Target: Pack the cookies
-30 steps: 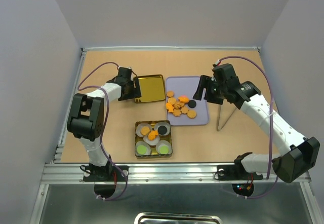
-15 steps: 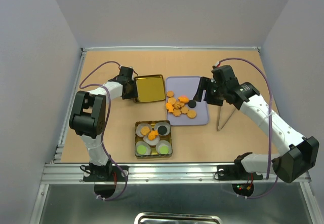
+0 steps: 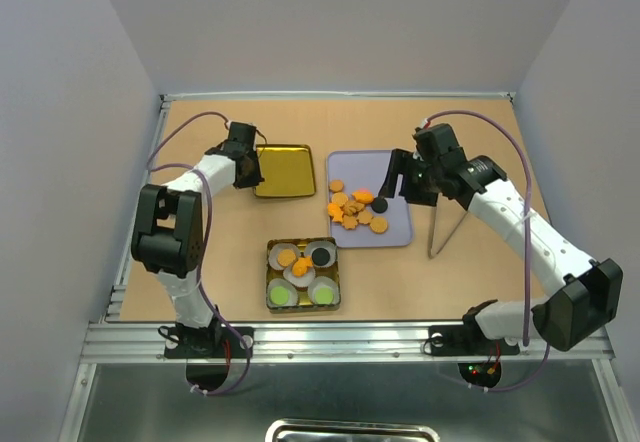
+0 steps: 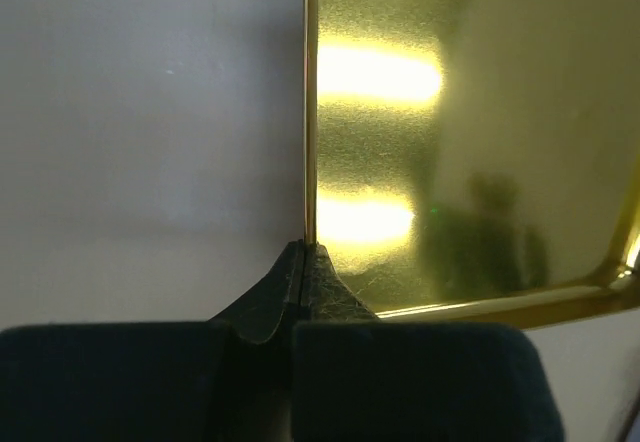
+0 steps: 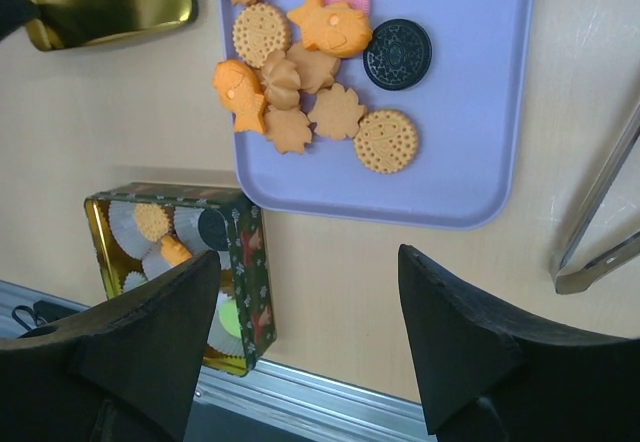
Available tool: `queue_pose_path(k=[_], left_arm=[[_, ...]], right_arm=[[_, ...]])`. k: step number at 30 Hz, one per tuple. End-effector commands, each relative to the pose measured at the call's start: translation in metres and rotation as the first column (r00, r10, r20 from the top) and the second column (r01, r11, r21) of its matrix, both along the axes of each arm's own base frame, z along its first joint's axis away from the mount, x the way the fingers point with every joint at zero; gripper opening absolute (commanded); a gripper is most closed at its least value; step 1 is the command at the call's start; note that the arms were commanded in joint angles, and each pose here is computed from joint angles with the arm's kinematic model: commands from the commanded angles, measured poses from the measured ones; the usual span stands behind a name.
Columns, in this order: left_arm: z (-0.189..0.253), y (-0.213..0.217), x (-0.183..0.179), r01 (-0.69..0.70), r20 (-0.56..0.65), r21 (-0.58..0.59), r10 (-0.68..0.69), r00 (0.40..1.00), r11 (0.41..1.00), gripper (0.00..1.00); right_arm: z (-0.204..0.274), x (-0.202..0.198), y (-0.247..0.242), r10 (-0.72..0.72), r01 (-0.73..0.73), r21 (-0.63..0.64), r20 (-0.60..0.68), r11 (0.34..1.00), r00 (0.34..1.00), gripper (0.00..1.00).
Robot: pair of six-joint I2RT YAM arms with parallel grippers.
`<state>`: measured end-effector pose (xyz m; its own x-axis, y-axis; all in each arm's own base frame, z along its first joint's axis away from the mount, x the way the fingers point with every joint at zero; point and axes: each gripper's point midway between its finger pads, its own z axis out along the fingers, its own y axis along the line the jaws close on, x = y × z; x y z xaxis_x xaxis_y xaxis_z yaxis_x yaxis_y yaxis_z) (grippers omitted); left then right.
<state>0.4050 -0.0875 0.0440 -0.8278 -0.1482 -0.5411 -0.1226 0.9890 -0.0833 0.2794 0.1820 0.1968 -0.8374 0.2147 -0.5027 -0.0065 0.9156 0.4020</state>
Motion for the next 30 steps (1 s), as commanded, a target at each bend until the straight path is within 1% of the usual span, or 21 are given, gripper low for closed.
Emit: queue_pose_path(k=[1, 4, 7, 8, 10, 11, 14, 15, 16, 17, 19, 20, 22, 23, 24, 25, 26, 27, 28, 29, 30], left_arm=[[0.098, 0.012, 0.029, -0.001, 0.222, -0.022, 0.006, 0.975, 1.0, 0.0], [0.138, 0.002, 0.034, 0.058, 0.317, -0.069, -0.033, 0.948, 0.996, 0.0], [0.164, -0.018, 0.029, 0.168, 0.399, -0.135, -0.101, 0.911, 0.977, 0.0], [0.18, -0.028, 0.023, 0.222, 0.442, -0.17, -0.127, 0.888, 0.96, 0.0], [0.19, -0.038, 0.015, 0.265, 0.47, -0.215, -0.138, 0.872, 0.94, 0.0], [0.201, -0.047, 0.007, 0.314, 0.493, -0.249, -0.159, 0.855, 0.916, 0.0], [0.224, -0.058, -0.011, 0.377, 0.556, -0.298, -0.161, 0.815, 0.877, 0.0], [0.226, -0.057, -0.015, 0.373, 0.566, -0.305, -0.148, 0.811, 0.876, 0.0], [0.24, -0.054, -0.022, 0.373, 0.596, -0.296, -0.135, 0.791, 0.879, 0.0], [0.244, -0.047, -0.023, 0.346, 0.607, -0.283, -0.113, 0.787, 0.894, 0.0], [0.253, -0.036, -0.027, 0.293, 0.626, -0.263, -0.069, 0.776, 0.919, 0.0], [0.266, -0.023, -0.03, 0.246, 0.659, -0.234, -0.032, 0.752, 0.941, 0.0], [0.274, -0.01, -0.034, 0.193, 0.68, -0.208, 0.0, 0.733, 0.959, 0.0], [0.283, 0.0, -0.037, 0.148, 0.701, -0.191, 0.029, 0.712, 0.97, 0.0], [0.29, 0.005, -0.038, 0.134, 0.722, -0.172, 0.032, 0.691, 0.976, 0.0], [0.291, 0.012, -0.039, 0.106, 0.734, -0.16, 0.047, 0.678, 0.981, 0.0], [0.3, 0.02, -0.043, 0.07, 0.759, -0.154, 0.072, 0.647, 0.986, 0.0], [0.303, 0.024, -0.044, 0.056, 0.776, -0.141, 0.076, 0.626, 0.988, 0.0], [0.303, 0.029, -0.046, 0.036, 0.782, -0.139, 0.088, 0.617, 0.99, 0.0], [0.315, 0.034, -0.051, 0.022, 0.81, -0.146, 0.107, 0.577, 0.989, 0.0], [0.324, 0.039, -0.052, -0.004, 0.833, -0.15, 0.128, 0.538, 0.989, 0.0]], right_arm=[[0.036, 0.021, 0.016, 0.047, -0.051, 0.049, 0.088, 0.997, 0.995, 0.77], [0.048, 0.03, 0.031, 0.092, -0.1, 0.081, 0.098, 0.992, 0.991, 0.77], [0.065, 0.034, 0.05, 0.154, -0.168, 0.147, 0.106, 0.975, 0.982, 0.77], [0.083, 0.041, 0.059, 0.171, -0.194, 0.174, 0.139, 0.965, 0.975, 0.77], [0.105, 0.043, 0.073, 0.215, -0.25, 0.231, 0.167, 0.94, 0.962, 0.77], [0.131, 0.049, 0.079, 0.221, -0.274, 0.255, 0.219, 0.927, 0.95, 0.79], [0.176, 0.05, 0.094, 0.24, -0.331, 0.33, 0.287, 0.884, 0.927, 0.82], [0.19, 0.042, 0.103, 0.269, -0.367, 0.386, 0.285, 0.847, 0.92, 0.82], [0.201, 0.039, 0.108, 0.28, -0.383, 0.42, 0.287, 0.823, 0.916, 0.82], [0.219, 0.038, 0.114, 0.261, -0.368, 0.486, 0.275, 0.793, 0.925, 0.82], [0.239, 0.028, 0.122, 0.281, -0.378, 0.567, 0.254, 0.732, 0.926, 0.82], [0.255, 0.026, 0.125, 0.279, -0.395, 0.599, 0.28, 0.697, 0.918, 0.82], [0.275, 0.019, 0.13, 0.267, -0.364, 0.682, 0.249, 0.634, 0.931, 0.82], [0.287, 0.017, 0.132, 0.27, -0.376, 0.707, 0.265, 0.599, 0.926, 0.83], [0.294, 0.015, 0.133, 0.258, -0.332, 0.75, 0.219, 0.572, 0.941, 0.83], [0.297, 0.013, 0.134, 0.26, -0.312, 0.771, 0.195, 0.555, 0.946, 0.84], [0.302, 0.013, 0.135, 0.258, -0.301, 0.791, 0.187, 0.533, 0.948, 0.84], [0.306, 0.011, 0.136, 0.254, -0.25, 0.826, 0.134, 0.505, 0.958, 0.84], [0.296, 0.011, 0.138, 0.263, -0.209, 0.845, 0.084, 0.493, 0.961, 0.85], [0.313, 0.005, 0.136, 0.262, -0.256, 0.864, 0.152, 0.432, 0.953, 0.87], [0.318, 0.001, 0.135, 0.264, -0.253, 0.885, 0.156, 0.39, 0.952, 0.88]])
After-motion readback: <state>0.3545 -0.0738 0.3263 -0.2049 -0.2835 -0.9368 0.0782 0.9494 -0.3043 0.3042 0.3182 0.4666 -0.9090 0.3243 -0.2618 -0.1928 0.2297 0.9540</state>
